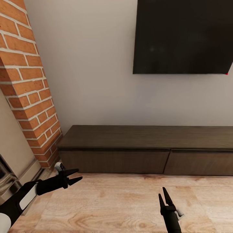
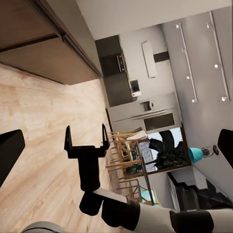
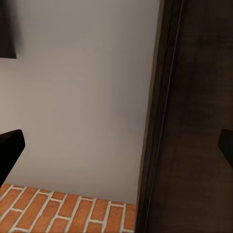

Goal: Place each of the two pumpkins and all three candles from the living room inside a cabinet in the living room (use any cabinet), then make sure every cabinet is closed, and position the cauldron so it is next to a table in the living room.

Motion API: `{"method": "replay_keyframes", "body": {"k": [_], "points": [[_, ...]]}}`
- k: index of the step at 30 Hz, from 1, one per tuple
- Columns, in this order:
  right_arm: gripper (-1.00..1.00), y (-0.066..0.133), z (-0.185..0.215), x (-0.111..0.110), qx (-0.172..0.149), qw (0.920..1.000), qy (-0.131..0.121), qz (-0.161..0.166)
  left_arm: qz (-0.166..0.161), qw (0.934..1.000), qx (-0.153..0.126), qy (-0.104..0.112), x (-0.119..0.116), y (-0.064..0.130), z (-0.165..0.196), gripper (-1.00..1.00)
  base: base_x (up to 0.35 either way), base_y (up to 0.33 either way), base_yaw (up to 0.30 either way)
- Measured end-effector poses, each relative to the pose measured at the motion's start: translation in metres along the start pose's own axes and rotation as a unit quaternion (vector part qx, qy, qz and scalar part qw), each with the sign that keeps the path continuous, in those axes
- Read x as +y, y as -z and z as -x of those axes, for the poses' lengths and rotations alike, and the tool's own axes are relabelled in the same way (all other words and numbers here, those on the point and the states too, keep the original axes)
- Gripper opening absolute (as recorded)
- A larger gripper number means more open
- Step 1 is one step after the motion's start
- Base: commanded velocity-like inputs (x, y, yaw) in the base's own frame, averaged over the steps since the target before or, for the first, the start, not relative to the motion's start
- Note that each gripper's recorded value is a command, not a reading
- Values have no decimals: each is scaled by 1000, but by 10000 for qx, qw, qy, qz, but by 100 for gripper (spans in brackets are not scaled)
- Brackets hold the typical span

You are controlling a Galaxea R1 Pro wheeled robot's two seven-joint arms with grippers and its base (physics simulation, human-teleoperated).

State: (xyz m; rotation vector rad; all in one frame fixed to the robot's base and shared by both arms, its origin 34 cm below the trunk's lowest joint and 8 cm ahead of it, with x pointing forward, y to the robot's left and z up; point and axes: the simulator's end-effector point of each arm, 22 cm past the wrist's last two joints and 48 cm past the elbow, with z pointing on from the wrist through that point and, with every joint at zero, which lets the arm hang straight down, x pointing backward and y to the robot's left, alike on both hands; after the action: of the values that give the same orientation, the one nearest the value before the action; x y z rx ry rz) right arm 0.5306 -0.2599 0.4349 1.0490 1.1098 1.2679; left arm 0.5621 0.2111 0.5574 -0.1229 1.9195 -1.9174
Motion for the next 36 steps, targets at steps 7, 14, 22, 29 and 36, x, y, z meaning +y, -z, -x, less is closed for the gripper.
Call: {"method": "replay_keyframes", "body": {"k": [7,14,22,29,36], "points": [[100,0,1,0,-11,10000,3,-7,-24,10000,20,-40,-3,-2,0,100,115,0,0],[100,1,2,-2,-21,10000,10,-33,-23,10000,26,-43,-3,-2,0,100,325,0,0],[100,2,3,-3,-33,10000,24,-55,-22,10000,27,-43,-3,-2,0,100,343,0,0],[100,2,3,-4,-36,10000,25,-79,-22,10000,27,-43,-3,-2,0,100,334,0,0],[100,2,3,-5,-39,10000,15,-86,-22,10000,28,-43,-3,-2,0,100,264,0,0]]}}
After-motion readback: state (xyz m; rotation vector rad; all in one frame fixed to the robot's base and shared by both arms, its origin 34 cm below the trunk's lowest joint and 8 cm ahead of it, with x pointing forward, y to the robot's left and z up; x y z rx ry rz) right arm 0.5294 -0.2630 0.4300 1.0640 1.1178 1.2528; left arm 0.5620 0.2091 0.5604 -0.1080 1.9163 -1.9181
